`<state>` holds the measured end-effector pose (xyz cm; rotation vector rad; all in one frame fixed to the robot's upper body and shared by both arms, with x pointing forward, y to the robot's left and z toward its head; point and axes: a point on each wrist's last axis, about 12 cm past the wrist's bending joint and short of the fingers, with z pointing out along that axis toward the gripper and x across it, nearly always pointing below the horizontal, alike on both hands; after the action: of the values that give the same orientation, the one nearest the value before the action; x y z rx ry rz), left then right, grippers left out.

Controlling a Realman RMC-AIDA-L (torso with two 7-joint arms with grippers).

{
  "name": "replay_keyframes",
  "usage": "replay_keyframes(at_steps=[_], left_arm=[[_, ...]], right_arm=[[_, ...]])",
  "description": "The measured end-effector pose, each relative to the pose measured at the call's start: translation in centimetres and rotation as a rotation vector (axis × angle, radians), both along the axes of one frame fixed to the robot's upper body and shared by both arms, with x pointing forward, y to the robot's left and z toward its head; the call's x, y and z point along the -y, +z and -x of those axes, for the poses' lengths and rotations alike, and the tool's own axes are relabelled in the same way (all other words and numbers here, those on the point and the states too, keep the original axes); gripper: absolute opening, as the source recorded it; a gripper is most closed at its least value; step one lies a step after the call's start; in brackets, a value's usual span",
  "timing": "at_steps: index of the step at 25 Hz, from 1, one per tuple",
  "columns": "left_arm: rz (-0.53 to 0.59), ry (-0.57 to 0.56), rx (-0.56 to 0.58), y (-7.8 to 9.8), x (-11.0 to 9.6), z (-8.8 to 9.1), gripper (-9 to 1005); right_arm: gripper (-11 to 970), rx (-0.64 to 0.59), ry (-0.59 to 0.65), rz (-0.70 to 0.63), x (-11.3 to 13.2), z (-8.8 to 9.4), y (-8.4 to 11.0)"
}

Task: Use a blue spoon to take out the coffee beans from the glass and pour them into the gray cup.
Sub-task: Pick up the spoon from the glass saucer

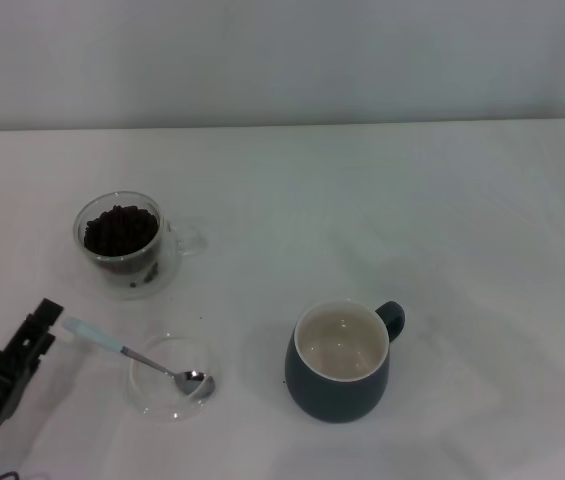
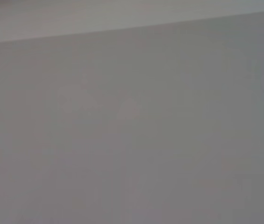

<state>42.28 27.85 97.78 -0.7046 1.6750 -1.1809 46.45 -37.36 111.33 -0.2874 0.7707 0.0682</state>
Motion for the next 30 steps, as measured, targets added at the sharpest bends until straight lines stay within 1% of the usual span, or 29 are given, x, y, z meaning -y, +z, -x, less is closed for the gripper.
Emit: replay_keyframes(at_steps=[7,14,23,30], left_arm=[[-0.012,-0.023,-0.037,-0.3,0.3,-0.5,709],[-0.043,-0.082,-0.054,-0.3,0.9,-1.7,710],[-0.059,-0.123,-0.047,-0.2,1.6,-2.1,710],[-0.061,-0.129,-0.042,-0.2,1.8,-2.3,711]], right_arm=[[596,0.009,0.016,-0.005,-0.6,0.0,-0.1],[596,0.01,0.019,-0.013,-1.0,-0.1,-0.2],[596,0.008,0.02,-0.013,-1.2,-0.3,-0.2],[596,0.004,0.016,-0.013,-1.1,-0.2,-0.2]])
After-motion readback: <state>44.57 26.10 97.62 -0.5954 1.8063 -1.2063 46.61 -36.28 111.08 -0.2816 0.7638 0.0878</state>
